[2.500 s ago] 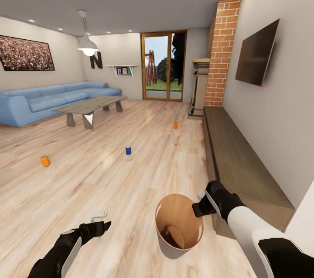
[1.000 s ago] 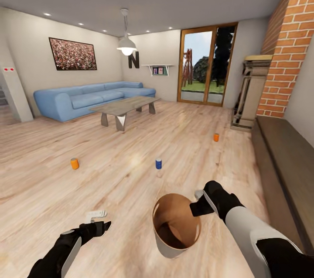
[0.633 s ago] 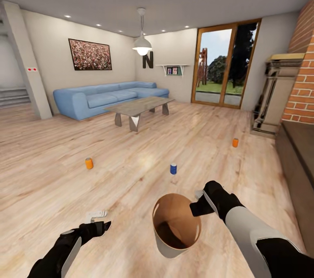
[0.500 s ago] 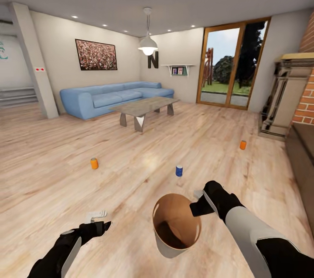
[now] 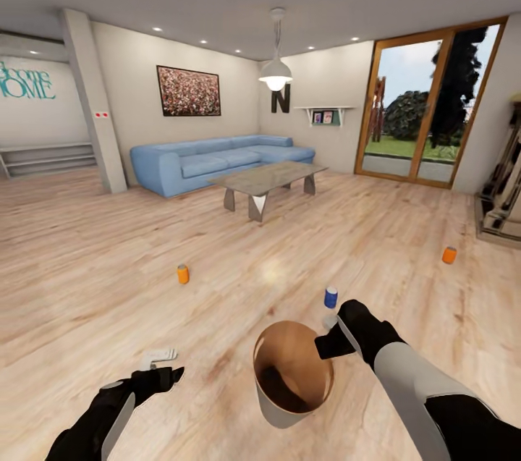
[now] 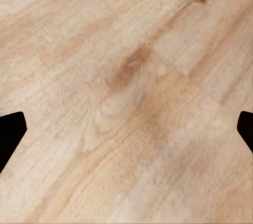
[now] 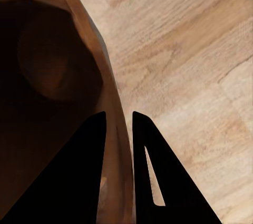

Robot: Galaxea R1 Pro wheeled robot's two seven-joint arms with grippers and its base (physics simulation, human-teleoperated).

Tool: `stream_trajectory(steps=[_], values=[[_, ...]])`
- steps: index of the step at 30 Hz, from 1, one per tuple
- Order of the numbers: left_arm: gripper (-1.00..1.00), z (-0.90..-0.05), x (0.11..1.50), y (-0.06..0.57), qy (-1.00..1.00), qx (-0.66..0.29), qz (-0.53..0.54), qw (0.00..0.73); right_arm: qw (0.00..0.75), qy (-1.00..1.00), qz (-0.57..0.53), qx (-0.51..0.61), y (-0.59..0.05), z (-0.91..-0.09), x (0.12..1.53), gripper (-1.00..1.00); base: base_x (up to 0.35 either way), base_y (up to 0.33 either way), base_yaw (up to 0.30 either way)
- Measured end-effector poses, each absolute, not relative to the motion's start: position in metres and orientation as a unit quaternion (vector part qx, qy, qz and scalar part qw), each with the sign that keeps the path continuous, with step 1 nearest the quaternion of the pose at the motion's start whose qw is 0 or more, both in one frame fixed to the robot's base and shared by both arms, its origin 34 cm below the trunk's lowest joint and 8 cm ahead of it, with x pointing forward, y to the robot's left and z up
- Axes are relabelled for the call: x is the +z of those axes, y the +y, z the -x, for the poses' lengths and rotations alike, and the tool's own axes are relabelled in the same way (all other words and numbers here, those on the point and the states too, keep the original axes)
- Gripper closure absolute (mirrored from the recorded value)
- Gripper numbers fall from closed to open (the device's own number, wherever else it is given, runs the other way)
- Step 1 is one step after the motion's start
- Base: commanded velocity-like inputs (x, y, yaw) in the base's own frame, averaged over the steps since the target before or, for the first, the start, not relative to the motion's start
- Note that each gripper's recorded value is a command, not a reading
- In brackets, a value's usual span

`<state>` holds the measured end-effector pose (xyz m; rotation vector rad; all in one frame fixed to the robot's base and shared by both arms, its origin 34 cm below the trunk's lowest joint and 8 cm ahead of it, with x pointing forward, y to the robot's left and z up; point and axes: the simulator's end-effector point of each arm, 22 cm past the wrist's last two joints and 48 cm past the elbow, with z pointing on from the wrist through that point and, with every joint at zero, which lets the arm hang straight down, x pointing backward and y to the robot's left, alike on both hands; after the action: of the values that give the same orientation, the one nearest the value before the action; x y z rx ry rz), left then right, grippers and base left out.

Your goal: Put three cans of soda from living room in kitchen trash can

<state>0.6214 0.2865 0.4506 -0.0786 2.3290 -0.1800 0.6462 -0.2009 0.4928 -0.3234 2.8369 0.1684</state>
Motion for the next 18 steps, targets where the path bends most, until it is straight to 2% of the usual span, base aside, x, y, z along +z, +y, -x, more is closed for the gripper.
stream_trajectory(steps=[7,18], values=[[-1.00,-0.6204,0.4475,0.2866,0.918,-0.071,0.031,0.389,0.138,0.982,0.111,0.060,-0.2003,-0.6456,0.4902,1.00,0.274,0.182,0.137],[-1.00,-0.6203,0.4470,0.2860,0.918,-0.071,0.030,0.388,0.137,0.982,0.112,0.059,-0.2005,-0.6455,0.4893,1.00,0.274,0.182,0.016]])
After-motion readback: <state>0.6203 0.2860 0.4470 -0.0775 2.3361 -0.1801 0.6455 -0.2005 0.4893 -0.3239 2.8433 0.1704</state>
